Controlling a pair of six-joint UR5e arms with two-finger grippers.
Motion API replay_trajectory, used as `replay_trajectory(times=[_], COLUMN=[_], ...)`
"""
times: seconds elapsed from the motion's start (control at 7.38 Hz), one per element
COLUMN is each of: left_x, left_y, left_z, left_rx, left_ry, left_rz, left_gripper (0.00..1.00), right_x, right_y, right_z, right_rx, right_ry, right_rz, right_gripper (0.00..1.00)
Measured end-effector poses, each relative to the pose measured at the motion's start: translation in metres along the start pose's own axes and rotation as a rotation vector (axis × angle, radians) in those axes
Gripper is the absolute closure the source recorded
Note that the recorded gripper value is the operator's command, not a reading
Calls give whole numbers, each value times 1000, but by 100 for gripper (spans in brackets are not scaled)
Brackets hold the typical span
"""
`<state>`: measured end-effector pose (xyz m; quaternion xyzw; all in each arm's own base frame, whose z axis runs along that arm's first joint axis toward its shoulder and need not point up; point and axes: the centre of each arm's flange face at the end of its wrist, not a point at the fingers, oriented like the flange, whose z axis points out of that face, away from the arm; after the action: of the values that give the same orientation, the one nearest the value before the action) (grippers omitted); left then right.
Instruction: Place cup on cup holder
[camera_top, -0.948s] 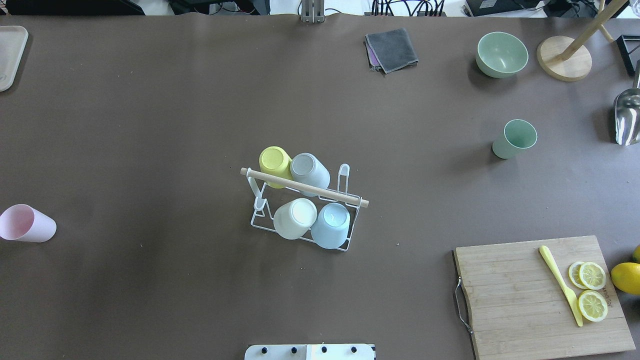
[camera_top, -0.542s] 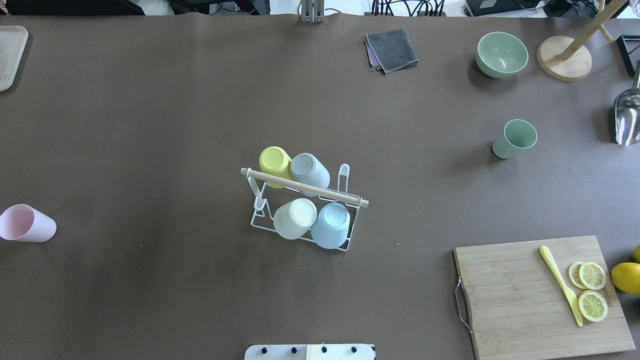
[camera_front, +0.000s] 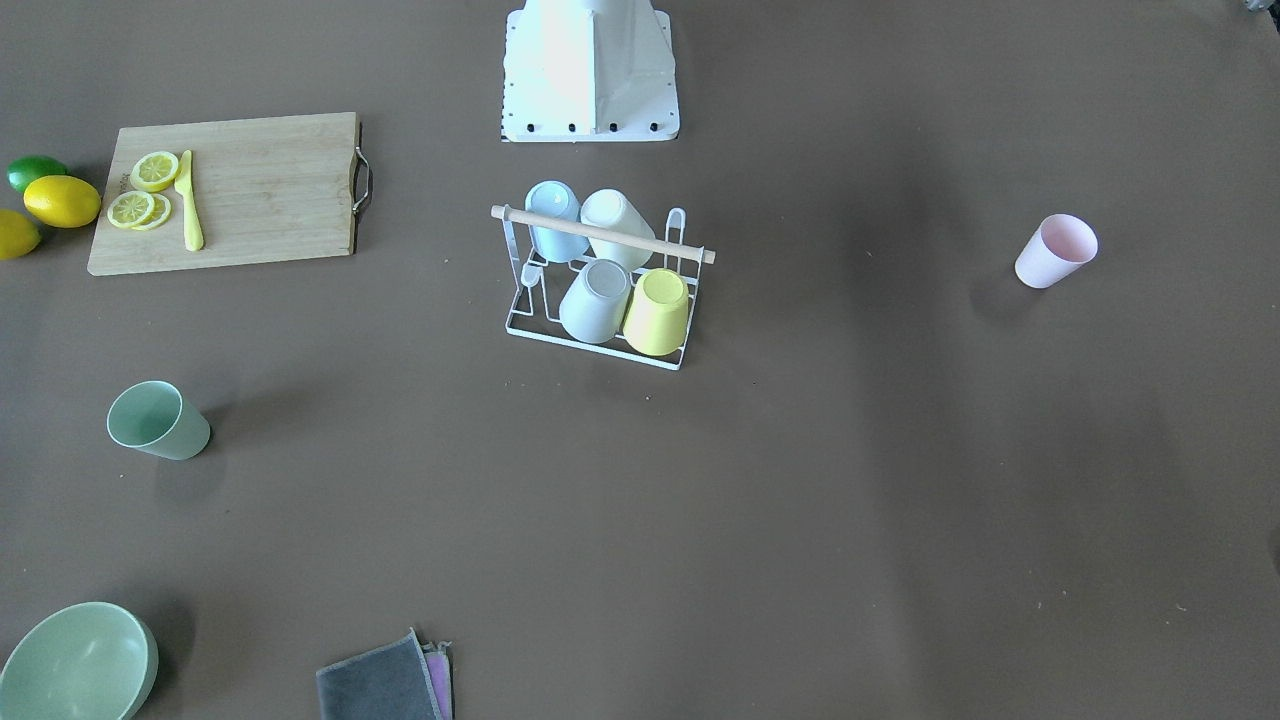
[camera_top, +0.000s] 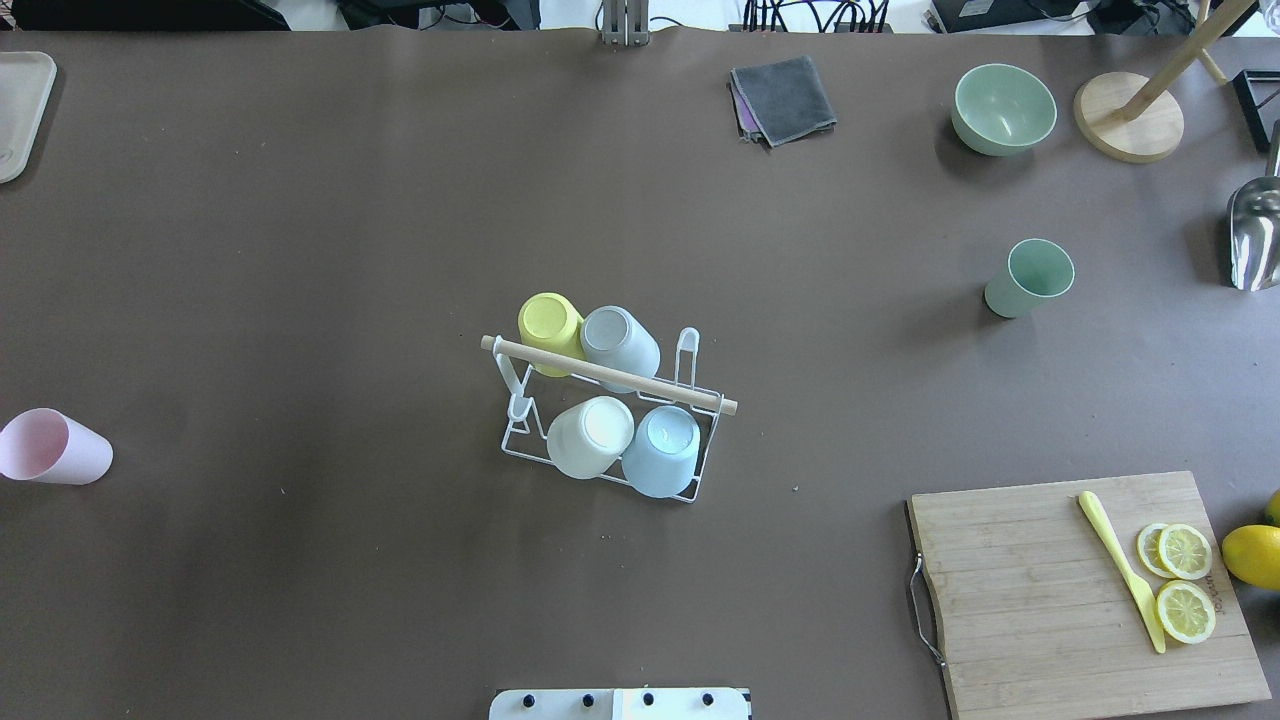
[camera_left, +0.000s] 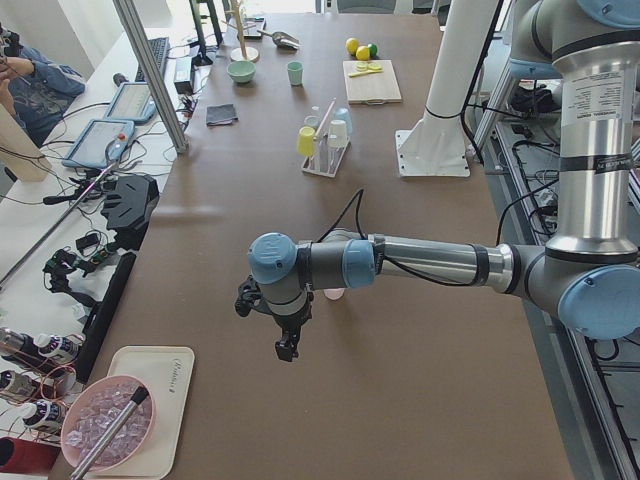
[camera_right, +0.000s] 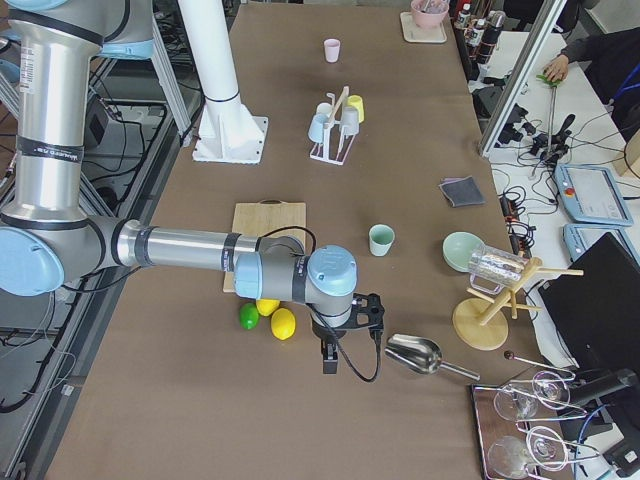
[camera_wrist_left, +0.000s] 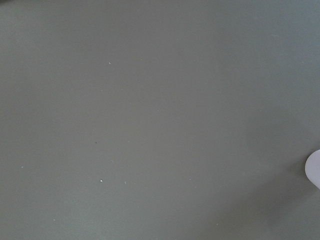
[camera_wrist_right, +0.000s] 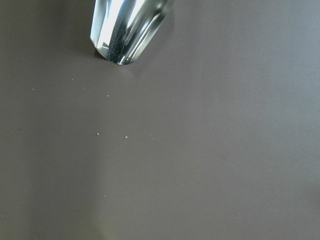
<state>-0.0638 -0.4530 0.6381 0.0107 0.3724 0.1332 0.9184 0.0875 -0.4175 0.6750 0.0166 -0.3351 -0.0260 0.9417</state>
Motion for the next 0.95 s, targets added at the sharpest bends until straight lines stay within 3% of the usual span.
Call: replay_trajectory(times=[0.68,0.95], left_x=[-5,-13], left_y=[-5,-3], left_z=[4,14], left_rx=[44,20], left_ry=[-12,-20], left_rz=[43,30], left_gripper=[1,1], right_x=[5,6], right_y=[2,2], right_z=[7,8], right_rx=[-13,-16], right_ry=[-3,-5], right_rz=[12,15], right_gripper=[0,0])
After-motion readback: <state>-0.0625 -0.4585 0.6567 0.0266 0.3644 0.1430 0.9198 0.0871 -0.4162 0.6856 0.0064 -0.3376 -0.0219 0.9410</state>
